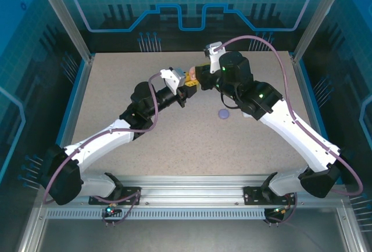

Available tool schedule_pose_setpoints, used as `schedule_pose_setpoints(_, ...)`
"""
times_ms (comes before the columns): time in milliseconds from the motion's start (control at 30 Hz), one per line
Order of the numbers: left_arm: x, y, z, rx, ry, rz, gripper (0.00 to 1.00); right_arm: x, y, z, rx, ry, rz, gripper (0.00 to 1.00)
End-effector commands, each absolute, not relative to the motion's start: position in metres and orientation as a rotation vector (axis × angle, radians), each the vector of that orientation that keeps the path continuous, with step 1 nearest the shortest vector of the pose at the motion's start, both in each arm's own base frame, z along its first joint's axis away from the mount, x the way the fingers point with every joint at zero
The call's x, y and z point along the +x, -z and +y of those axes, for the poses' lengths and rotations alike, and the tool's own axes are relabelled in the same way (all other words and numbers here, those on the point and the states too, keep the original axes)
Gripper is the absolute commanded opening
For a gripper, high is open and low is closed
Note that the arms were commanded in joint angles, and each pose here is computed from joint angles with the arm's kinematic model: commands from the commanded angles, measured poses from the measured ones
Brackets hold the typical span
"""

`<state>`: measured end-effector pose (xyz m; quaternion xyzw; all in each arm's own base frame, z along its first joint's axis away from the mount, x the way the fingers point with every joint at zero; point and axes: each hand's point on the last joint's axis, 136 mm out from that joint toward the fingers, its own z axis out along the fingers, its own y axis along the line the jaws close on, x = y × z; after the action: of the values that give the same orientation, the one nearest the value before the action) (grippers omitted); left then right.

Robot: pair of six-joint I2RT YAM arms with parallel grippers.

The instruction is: Insert the wireless bluetooth earbuds into the charging case

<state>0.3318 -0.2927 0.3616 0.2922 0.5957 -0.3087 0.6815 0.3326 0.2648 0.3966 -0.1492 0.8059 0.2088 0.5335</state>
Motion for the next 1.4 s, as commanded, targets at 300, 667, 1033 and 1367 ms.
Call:
schedule_pose_setpoints(300, 0.334, -0.387, -0.291, 0.643, 0.648, 1.271, 0.0, 0.329, -0.38, 0.271, -0.391, -0.556, 1.974, 0.16)
schedule_pose_setpoints(667, 0.334, -0.387, -0.291, 0.636, 0.647, 1.274, 0.0, 0.333, -0.369, 0.271, -0.387, -0.53, 2.011, 0.16)
schedule_pose_setpoints(1033, 0.335, -0.376, -0.292, 0.634, 0.668, 1.304, 0.0, 0.351, -0.402, 0.256, -0.238, -0.585, 1.972, 0.44)
schedule_pose_setpoints(1367, 0.336, -0.363, -0.291, 0.628, 0.665, 1.33, 0.0, 0.344, -0.437, 0.227, -0.152, -0.687, 1.919, 0.66)
